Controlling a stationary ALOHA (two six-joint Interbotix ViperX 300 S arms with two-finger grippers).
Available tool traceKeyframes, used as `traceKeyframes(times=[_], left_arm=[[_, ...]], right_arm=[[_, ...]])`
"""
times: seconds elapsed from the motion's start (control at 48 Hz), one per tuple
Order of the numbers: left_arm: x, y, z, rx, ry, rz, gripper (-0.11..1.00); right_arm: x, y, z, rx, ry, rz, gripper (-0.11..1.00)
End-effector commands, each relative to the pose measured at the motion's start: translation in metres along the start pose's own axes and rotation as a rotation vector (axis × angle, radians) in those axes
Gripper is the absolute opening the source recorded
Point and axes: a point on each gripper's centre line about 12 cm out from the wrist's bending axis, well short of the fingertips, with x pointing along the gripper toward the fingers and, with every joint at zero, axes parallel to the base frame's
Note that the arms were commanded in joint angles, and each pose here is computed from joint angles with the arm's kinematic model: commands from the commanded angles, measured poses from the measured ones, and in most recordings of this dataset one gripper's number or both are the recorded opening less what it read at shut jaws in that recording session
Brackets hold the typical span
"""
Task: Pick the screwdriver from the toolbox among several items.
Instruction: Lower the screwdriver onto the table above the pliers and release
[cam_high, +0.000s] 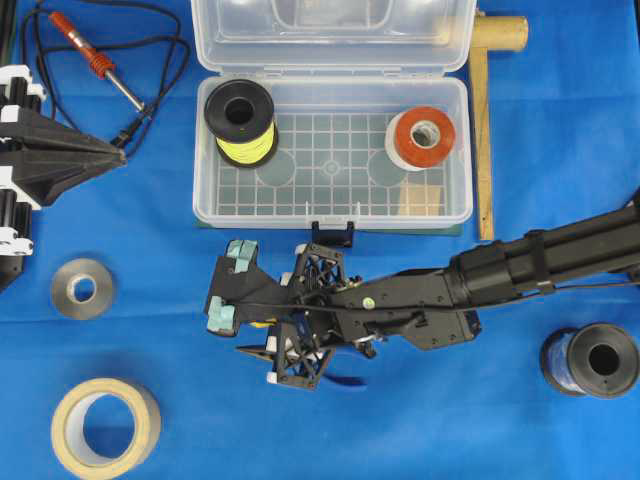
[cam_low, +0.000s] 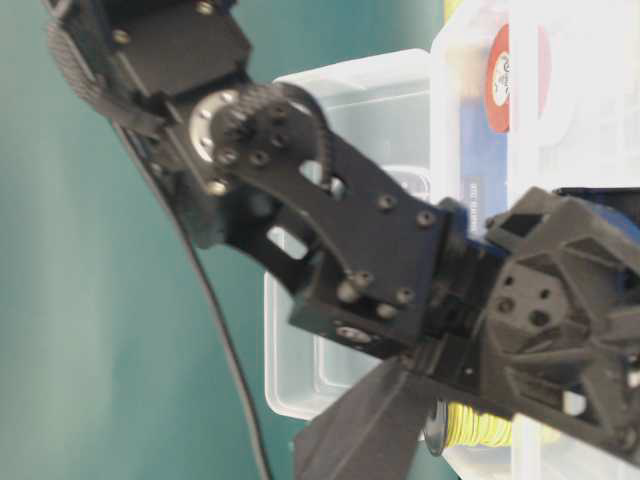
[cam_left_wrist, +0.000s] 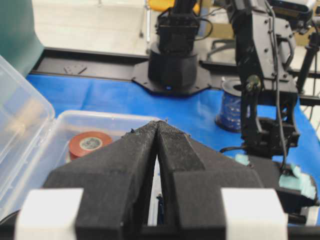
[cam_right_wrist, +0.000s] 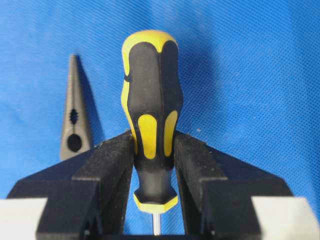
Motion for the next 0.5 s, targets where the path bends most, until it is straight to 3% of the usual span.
traceKeyframes(times=[0.0, 0.042, 0.167, 0.208, 0.479], left_arm=[[0.001, 0.000, 0.003, -0.001, -0.009, 0.002, 0.00], [0.001, 0.000, 0.003, -0.001, -0.009, 0.002, 0.00], [0.001, 0.000, 0.003, -0.001, -0.008, 0.002, 0.00], [0.001, 0.000, 0.003, -0.001, -0.009, 0.002, 0.00], [0.000, 0.000, 0.005, -0.002, -0.018, 0.001, 0.00]], right_arm=[[-0.012, 0.002, 0.010, 0.008, -0.030, 0.018, 0.27], [-0.013, 0.001, 0.009, 0.010, -0.024, 0.012, 0.33], [-0.031, -0.005, 0.014, -0.001, -0.013, -0.018, 0.71], [-0.042, -0.007, 0.017, -0.001, -0.018, -0.026, 0.77], [-0.149, -0.019, 0.036, -0.051, -0.178, -0.037, 0.71]])
